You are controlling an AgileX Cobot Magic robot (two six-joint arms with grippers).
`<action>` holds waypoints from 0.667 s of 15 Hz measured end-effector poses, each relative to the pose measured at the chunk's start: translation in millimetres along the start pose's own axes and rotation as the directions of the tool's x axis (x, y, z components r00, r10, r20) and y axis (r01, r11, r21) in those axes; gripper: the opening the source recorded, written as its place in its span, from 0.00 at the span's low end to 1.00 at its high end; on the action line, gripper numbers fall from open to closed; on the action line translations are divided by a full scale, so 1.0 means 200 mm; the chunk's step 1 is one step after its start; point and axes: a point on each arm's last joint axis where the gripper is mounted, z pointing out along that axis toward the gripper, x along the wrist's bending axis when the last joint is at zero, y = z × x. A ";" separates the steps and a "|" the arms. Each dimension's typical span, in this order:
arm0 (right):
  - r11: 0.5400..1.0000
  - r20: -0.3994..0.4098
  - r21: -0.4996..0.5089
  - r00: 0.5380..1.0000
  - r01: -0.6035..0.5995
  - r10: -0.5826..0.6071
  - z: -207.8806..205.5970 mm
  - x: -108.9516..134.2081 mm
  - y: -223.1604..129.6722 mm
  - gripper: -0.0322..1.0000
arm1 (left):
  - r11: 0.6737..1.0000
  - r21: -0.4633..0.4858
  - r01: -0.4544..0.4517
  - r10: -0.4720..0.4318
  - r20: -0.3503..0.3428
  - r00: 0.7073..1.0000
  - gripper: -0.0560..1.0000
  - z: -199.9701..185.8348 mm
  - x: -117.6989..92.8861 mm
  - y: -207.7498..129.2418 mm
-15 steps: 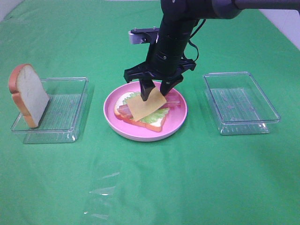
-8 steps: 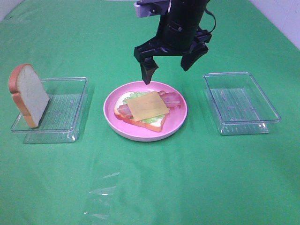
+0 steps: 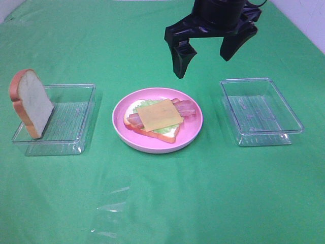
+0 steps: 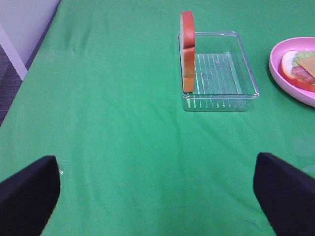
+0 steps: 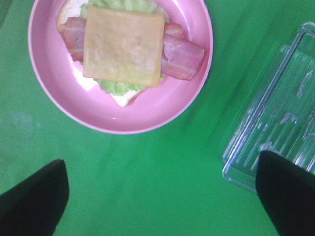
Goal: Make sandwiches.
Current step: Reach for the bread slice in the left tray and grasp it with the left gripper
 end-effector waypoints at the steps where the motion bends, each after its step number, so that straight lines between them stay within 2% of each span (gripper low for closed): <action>1: 1.000 -0.007 0.003 1.000 -0.002 0.002 -0.04 0.00 -0.06 0.98 | 1.000 0.000 0.000 0.000 0.000 1.000 0.99 0.00 0.00 0.00; 5: 0.999 -0.012 0.046 1.000 -0.002 0.002 -0.11 0.00 -0.31 0.98 | 1.000 0.000 0.000 0.000 0.000 1.000 0.99 0.00 0.00 0.00; 7: 0.998 -0.020 0.067 1.000 -0.004 0.005 -0.17 0.00 -0.55 0.98 | 1.000 0.000 0.000 0.000 0.000 1.000 0.99 0.00 0.00 0.00; 10: 0.997 -0.024 0.071 1.000 -0.005 0.007 -0.21 0.00 -0.80 0.98 | 1.000 0.000 0.000 0.000 0.000 1.000 0.99 0.00 0.00 0.00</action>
